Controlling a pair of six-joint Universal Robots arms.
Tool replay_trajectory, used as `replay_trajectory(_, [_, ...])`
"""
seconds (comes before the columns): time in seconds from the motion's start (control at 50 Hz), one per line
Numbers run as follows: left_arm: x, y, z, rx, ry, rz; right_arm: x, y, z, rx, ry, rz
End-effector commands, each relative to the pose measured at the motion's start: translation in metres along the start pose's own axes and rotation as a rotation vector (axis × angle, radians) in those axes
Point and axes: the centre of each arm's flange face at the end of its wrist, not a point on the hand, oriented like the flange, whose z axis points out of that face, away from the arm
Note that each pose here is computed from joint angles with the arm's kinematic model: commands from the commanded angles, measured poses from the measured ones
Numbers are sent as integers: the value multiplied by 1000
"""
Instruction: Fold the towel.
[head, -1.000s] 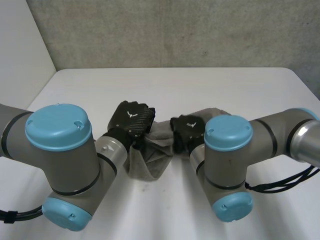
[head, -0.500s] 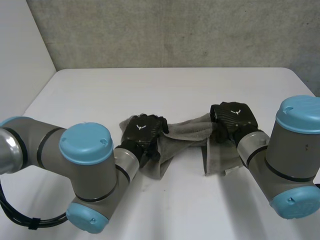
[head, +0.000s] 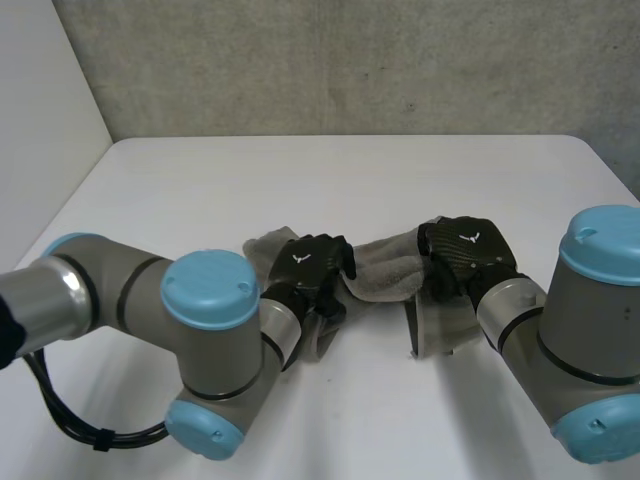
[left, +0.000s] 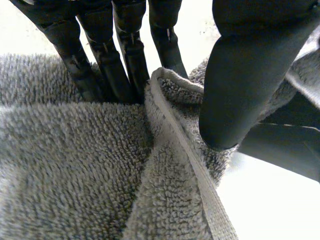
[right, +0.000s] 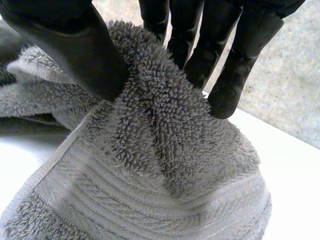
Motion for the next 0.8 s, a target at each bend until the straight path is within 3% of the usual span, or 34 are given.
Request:
replay_trajectory(0.02, [-6, 15, 7, -12, -77, -4, 0, -6, -7, 17, -7, -6])
replay_trajectory(0.14, [-17, 14, 6, 0, -186, 24, 3, -25, -17, 58, -2, -33])
replay_trajectory(0.2, [-22, -7, 1, 47, -240, 55, 4, -40, -25, 73, -4, -72])
replay_trajectory(0.24, [-15, -50, -16, 138, -232, 96, 4, -48, -29, 80, -16, -102])
replay_trajectory(0.3, [-12, -73, -26, 189, -222, 121, 3, -66, -38, 83, -38, -166])
replay_trajectory(0.34, [-4, -121, -48, 301, -193, 178, 3, -76, -42, 82, -50, -194])
replay_trajectory(0.44, [10, -174, -85, 404, -133, 291, 1, -108, -58, 66, -81, -238])
replay_trajectory(0.6, [18, -219, -139, 400, -144, 485, 7, -166, -94, 45, -99, -251])
replay_trajectory(0.72, [-8, -225, -140, 298, -245, 621, 7, -175, -103, 13, -135, -294])
replay_trajectory(0.8, [-23, -216, -130, 229, -282, 656, 3, -159, -84, -57, -181, -331])
